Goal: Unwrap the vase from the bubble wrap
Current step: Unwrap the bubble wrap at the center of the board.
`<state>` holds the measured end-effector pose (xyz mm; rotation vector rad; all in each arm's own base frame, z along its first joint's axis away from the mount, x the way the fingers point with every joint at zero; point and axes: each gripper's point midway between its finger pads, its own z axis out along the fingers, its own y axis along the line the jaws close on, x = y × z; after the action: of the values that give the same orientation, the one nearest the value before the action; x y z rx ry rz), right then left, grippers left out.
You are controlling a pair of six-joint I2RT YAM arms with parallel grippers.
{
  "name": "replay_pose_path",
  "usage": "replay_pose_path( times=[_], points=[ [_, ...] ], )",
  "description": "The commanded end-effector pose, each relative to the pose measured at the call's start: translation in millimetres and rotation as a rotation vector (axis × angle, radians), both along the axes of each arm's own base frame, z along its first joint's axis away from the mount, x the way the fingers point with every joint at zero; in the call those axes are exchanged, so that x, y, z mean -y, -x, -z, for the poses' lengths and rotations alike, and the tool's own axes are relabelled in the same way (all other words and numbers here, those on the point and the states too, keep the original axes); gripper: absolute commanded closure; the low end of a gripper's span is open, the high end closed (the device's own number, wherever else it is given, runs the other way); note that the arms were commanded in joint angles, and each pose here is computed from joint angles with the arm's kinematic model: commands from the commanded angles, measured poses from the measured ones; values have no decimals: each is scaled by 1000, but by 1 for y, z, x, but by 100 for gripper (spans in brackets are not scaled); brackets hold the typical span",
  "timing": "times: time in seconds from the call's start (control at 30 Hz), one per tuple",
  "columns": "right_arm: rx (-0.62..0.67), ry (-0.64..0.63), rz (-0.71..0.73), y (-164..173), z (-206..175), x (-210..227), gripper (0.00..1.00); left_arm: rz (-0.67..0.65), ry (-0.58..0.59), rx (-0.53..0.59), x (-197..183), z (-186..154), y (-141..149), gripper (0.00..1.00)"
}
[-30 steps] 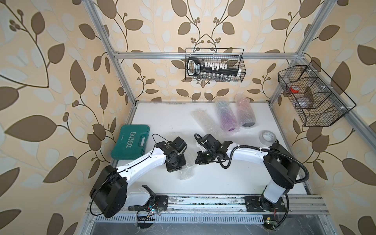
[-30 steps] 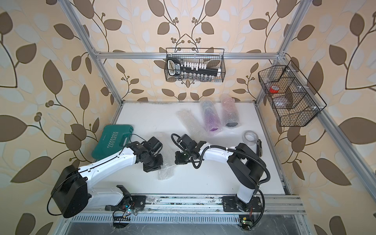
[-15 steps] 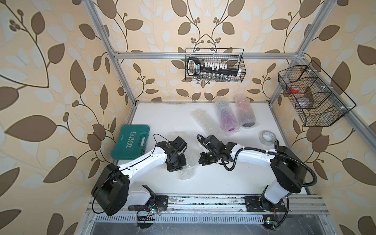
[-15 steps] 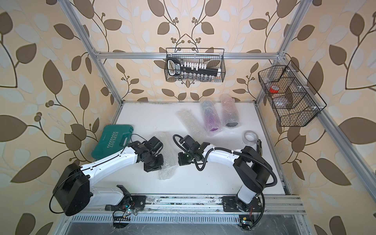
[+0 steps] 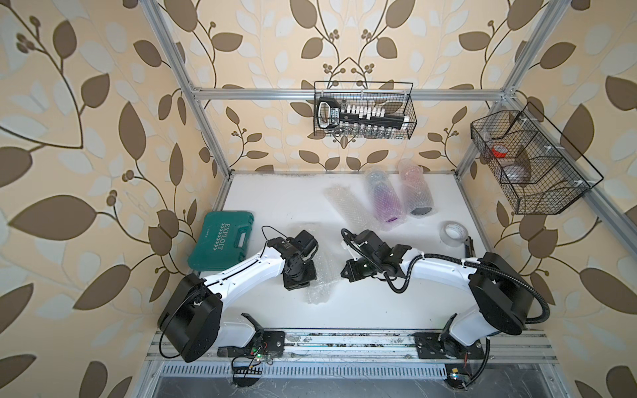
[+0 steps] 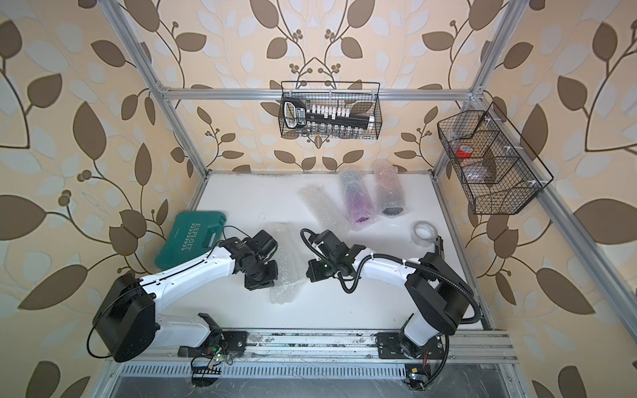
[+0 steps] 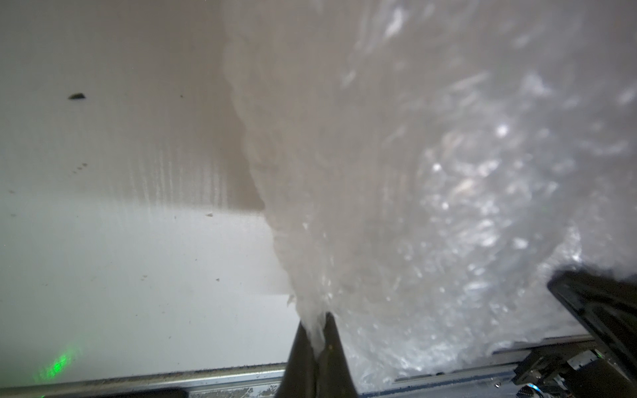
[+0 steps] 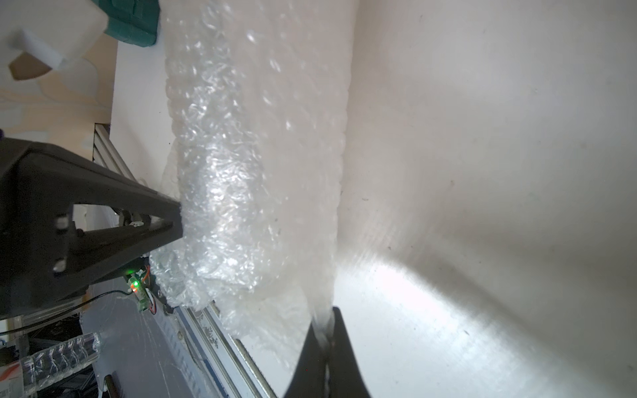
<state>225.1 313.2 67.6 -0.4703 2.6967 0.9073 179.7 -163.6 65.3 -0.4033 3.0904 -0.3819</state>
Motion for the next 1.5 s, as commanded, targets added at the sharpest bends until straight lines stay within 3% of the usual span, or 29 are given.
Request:
replay_pose_path(
  times=[0.0,0.2,0.27,0.4,0.53,0.67,0.97,1.3,1.47],
  points=[
    [8,13,-31,0,-2,5,86,3,-114,-39,-25,-1,7,100],
    [17,22,-13,0,-19,7,34,18,-10,-47,-4,-9,3,100],
    [7,20,-10,7,-25,6,28,22,25,-51,3,-13,3,100],
    [-22,-4,-30,34,-37,0,25,28,114,-65,19,-18,5,100],
    [-50,-7,-49,57,-34,-8,24,40,155,-78,28,-20,6,98],
    [-80,10,-12,55,-20,-9,24,49,183,-101,35,-17,9,98],
    [-186,88,35,58,10,-11,34,75,218,-109,44,-16,10,98],
    [-174,107,34,54,31,-14,47,75,249,-119,50,-13,11,97],
    [-162,91,49,47,35,-21,68,76,254,-113,53,-16,6,96]
  ],
)
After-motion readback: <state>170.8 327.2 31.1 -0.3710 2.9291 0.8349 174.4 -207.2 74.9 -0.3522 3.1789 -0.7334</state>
